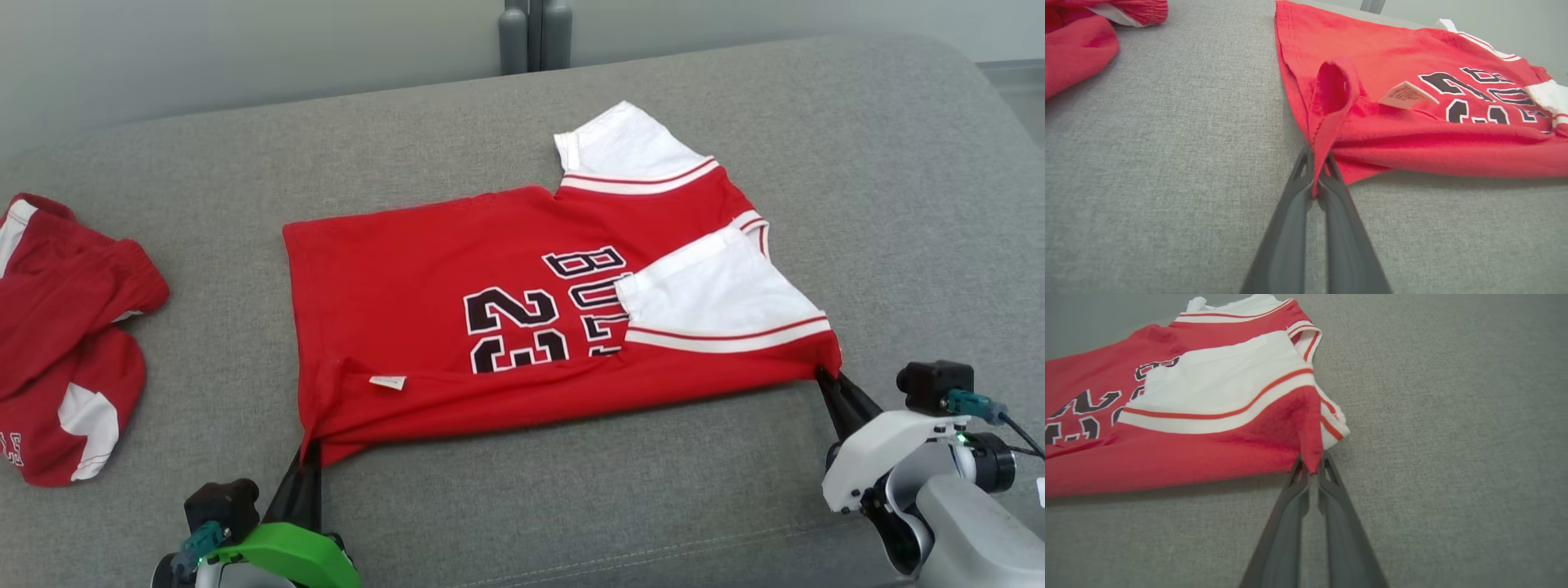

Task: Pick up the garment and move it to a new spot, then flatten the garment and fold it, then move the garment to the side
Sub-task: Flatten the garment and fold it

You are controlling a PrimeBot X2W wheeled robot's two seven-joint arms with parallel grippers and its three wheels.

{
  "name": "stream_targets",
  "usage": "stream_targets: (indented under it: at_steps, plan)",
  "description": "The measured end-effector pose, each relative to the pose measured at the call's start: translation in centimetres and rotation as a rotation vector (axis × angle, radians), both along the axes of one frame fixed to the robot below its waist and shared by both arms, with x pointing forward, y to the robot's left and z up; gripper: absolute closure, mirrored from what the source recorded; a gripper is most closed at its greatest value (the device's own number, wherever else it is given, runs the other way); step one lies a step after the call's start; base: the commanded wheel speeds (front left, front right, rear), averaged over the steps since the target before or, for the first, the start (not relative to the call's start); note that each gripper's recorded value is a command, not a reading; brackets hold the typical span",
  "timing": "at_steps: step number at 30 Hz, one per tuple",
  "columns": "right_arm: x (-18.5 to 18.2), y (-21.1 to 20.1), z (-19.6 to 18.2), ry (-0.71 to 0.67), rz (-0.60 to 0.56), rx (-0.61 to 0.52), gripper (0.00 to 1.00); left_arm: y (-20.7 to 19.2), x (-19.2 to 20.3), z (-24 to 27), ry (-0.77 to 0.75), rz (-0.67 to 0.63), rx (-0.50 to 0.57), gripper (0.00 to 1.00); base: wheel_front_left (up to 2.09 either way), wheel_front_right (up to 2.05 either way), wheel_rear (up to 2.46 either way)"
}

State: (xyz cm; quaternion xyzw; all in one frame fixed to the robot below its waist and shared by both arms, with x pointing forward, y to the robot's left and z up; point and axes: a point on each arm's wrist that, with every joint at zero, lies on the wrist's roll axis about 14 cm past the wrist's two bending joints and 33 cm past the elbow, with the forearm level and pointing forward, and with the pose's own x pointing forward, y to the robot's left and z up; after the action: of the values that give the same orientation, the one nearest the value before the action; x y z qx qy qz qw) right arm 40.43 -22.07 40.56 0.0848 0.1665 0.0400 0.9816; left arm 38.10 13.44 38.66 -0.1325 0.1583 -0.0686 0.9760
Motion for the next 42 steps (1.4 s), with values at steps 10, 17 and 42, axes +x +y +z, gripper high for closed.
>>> stream_targets:
  at_steps: [10,17,42]
  plan:
    - [-3.2,0.1,0.0,0.011,-0.015,0.040,1.00,0.1,-1.8,0.6,-0.017,0.014,-0.009,1.00,0.00,0.00,0.00]
    - [-4.9,0.6,-0.8,0.050,-0.028,0.079,1.00,0.3,-3.0,0.2,-0.001,0.019,-0.001,1.00,0.00,0.00,0.00]
    - [-3.7,2.1,4.5,-0.145,-0.018,0.060,0.00,1.9,-2.2,4.2,-0.141,0.078,0.020,0.00,0.00,0.00,0.00]
